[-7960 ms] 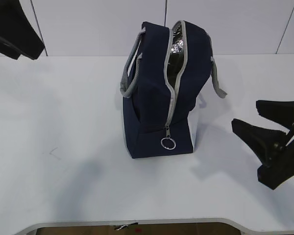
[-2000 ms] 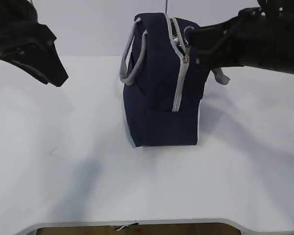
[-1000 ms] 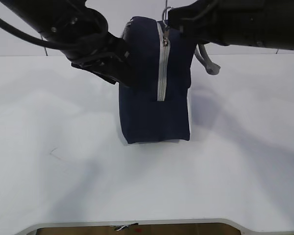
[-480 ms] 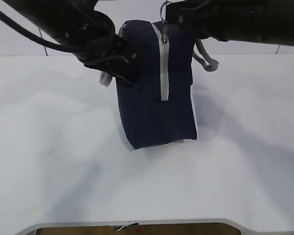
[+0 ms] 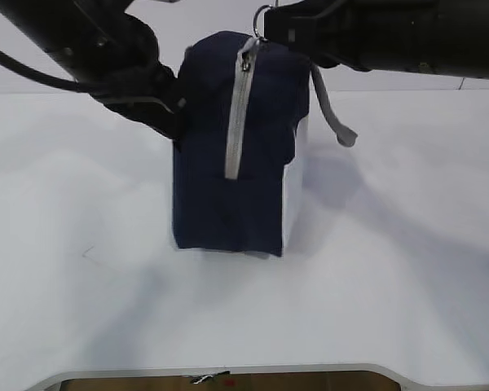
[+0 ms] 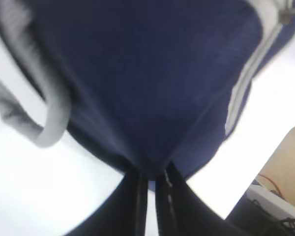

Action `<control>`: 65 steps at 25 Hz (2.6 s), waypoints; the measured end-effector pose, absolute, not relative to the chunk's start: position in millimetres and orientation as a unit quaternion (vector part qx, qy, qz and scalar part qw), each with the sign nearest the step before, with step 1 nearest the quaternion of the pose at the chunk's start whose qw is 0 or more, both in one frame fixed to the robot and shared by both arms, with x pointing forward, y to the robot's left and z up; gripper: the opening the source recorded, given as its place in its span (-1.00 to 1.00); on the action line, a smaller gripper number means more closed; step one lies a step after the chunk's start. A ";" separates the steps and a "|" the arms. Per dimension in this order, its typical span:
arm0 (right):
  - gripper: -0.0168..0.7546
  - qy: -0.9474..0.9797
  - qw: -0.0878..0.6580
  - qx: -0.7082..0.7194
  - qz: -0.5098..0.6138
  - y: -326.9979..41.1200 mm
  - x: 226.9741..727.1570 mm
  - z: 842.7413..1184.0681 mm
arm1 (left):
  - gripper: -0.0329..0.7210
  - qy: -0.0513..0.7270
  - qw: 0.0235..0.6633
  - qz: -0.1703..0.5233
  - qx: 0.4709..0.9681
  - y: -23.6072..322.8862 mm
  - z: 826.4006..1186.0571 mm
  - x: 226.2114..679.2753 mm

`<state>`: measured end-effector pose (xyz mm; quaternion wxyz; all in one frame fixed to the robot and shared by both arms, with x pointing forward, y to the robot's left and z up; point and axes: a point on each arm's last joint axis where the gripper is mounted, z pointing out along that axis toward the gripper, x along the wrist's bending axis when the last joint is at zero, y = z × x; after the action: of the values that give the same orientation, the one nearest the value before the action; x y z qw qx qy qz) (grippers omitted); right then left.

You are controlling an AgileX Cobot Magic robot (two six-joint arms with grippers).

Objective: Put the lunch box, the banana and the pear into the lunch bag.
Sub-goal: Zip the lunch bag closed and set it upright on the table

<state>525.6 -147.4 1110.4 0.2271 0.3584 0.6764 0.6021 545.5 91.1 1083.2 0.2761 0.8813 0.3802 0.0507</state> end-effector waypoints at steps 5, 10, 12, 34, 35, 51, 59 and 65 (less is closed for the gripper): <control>-0.91 0.672 0.225 0.348 0.614 -144.7 525.4 1117.9 | -0.90 0.384 0.276 0.063 0.879 107.4 1097.8 542.6; -0.91 0.671 0.224 0.354 0.612 -141.7 533.2 1117.4 | -0.90 0.370 0.264 0.056 0.889 108.7 1096.5 540.1; -0.91 0.671 0.224 0.356 0.610 -139.3 539.0 1116.4 | -0.90 0.368 0.259 0.054 0.891 109.1 1096.1 539.4; -0.91 0.693 0.344 0.390 0.500 -136.4 606.3 1102.3 | -0.90 0.334 0.205 0.059 0.918 117.5 1091.7 536.1; -0.91 0.694 0.346 0.396 0.493 -136.4 609.6 1098.1 | -0.90 0.333 0.203 0.060 0.919 117.9 1091.6 536.1; -0.91 0.711 0.353 0.423 0.437 -140.9 634.0 1059.3 | -0.90 0.327 0.182 0.063 0.925 127.4 1101.6 525.7; -0.91 0.713 0.332 0.443 0.431 -144.2 645.3 1038.5 | -0.90 0.325 0.173 0.058 0.928 128.5 1100.9 524.3; -0.91 0.710 0.307 0.427 0.468 -136.0 645.3 1047.2 | -0.90 0.325 0.170 0.057 0.929 129.3 1101.3 523.5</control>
<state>645.3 -136.0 1047.2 0.3067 0.4271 0.7104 0.4678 523.5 129.3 1101.3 0.1696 0.9287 0.3249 0.0571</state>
